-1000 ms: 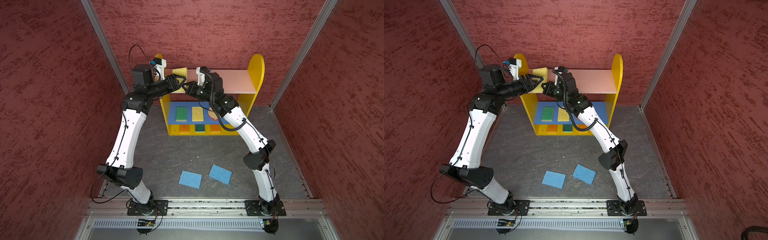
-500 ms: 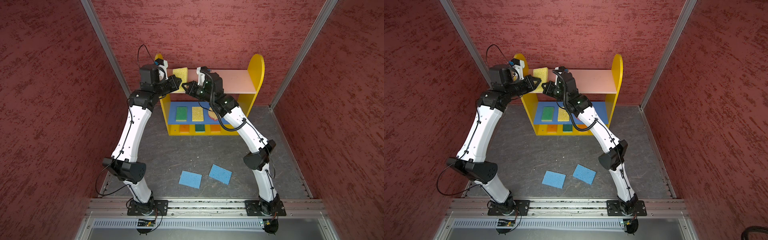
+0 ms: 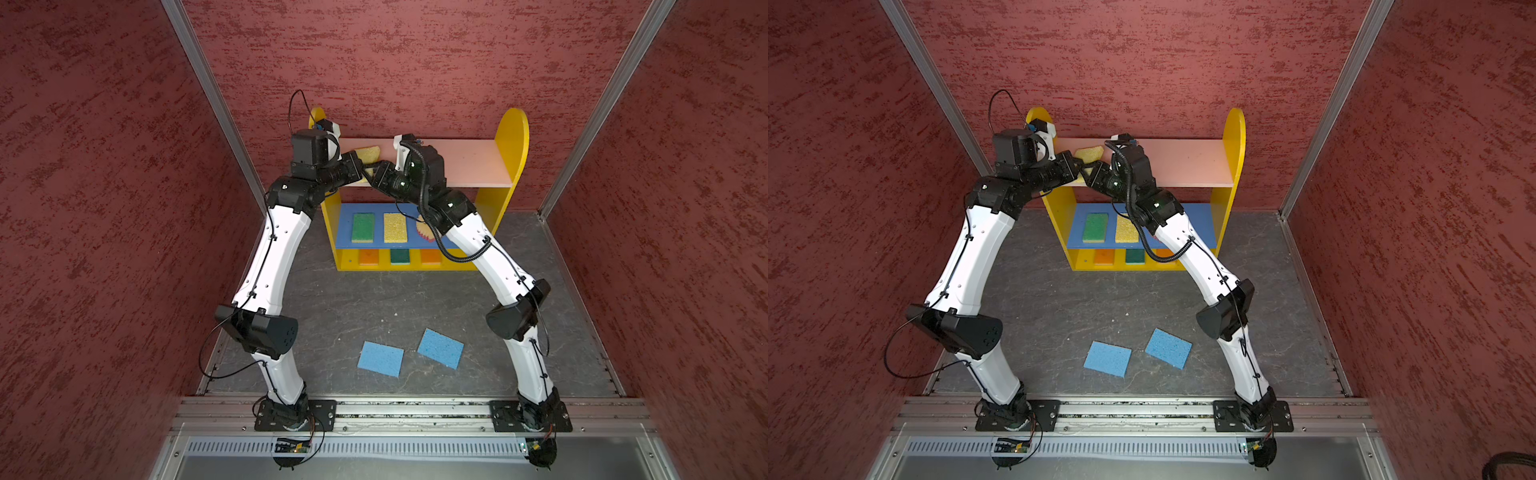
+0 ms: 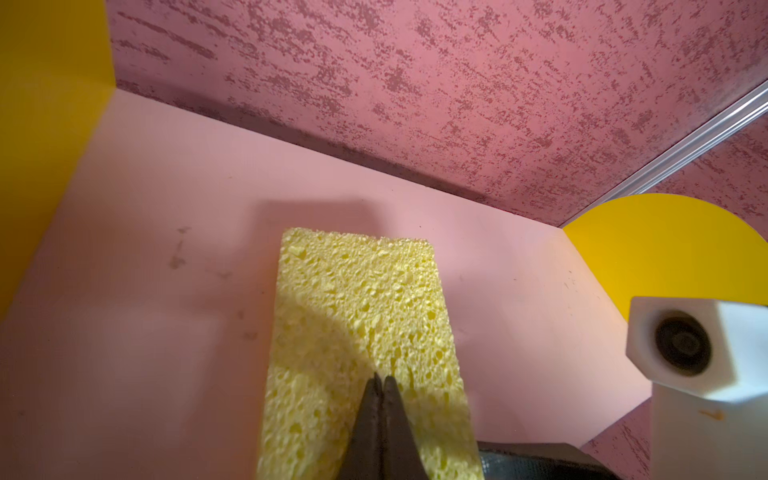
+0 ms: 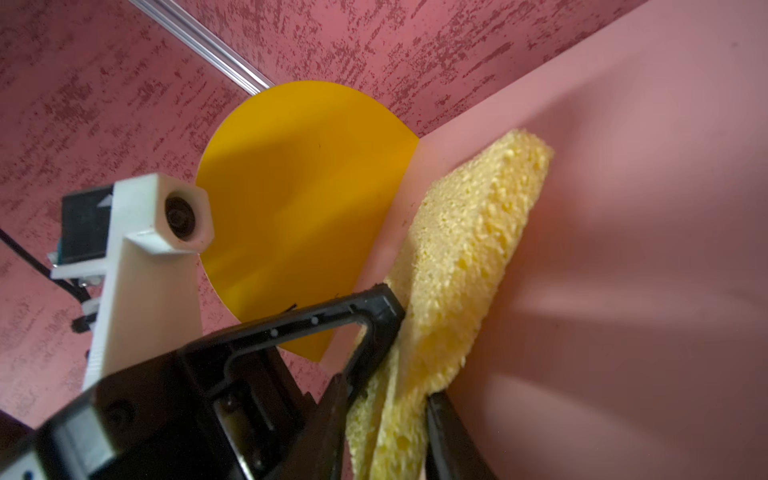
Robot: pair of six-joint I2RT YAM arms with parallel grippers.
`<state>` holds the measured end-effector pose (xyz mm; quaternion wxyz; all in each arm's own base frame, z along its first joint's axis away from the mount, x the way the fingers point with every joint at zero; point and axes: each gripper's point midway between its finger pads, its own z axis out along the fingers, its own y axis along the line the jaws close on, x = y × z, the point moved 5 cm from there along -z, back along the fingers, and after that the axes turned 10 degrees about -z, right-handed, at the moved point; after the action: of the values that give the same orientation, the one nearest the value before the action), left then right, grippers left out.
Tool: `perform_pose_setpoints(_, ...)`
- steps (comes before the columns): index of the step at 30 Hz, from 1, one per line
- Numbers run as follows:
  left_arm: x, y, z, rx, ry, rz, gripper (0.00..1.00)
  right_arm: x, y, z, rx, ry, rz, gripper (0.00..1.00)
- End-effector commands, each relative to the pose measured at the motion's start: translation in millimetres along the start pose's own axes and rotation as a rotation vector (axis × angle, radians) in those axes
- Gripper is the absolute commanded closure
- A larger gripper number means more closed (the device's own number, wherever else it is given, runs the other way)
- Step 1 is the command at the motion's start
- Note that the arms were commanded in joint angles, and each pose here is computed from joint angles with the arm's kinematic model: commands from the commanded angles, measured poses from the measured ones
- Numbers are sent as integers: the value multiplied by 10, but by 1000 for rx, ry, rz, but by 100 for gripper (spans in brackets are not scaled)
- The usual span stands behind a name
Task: Place and organize the cleaning sponges onto the shelf
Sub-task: 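Press the yellow sponge flat with the left gripper while the right gripper releases it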
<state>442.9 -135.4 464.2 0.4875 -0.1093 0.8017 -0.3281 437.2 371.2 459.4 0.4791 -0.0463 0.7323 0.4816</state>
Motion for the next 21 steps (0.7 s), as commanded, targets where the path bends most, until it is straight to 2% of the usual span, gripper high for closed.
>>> perform_pose_setpoints(1,79,166,84,-85,31,18,97,-134,88,-100,-20,-35,8,56)
perform_pose_setpoints(5,97,214,111,-102,39,16,97,-146,143,-187,-38,-34,7,50)
perform_pose_setpoints(12,68,177,79,-88,27,12,97,-168,209,-406,-45,-51,-8,53)
perform_pose_setpoints(18,65,160,73,-78,28,10,97,-96,212,-627,-67,-68,3,68)
perform_pose_setpoints(19,68,161,77,-78,30,10,97,-96,223,-668,-69,-70,5,73)
perform_pose_setpoints(21,68,166,76,-81,29,9,97,-82,239,-715,-74,-67,4,91)
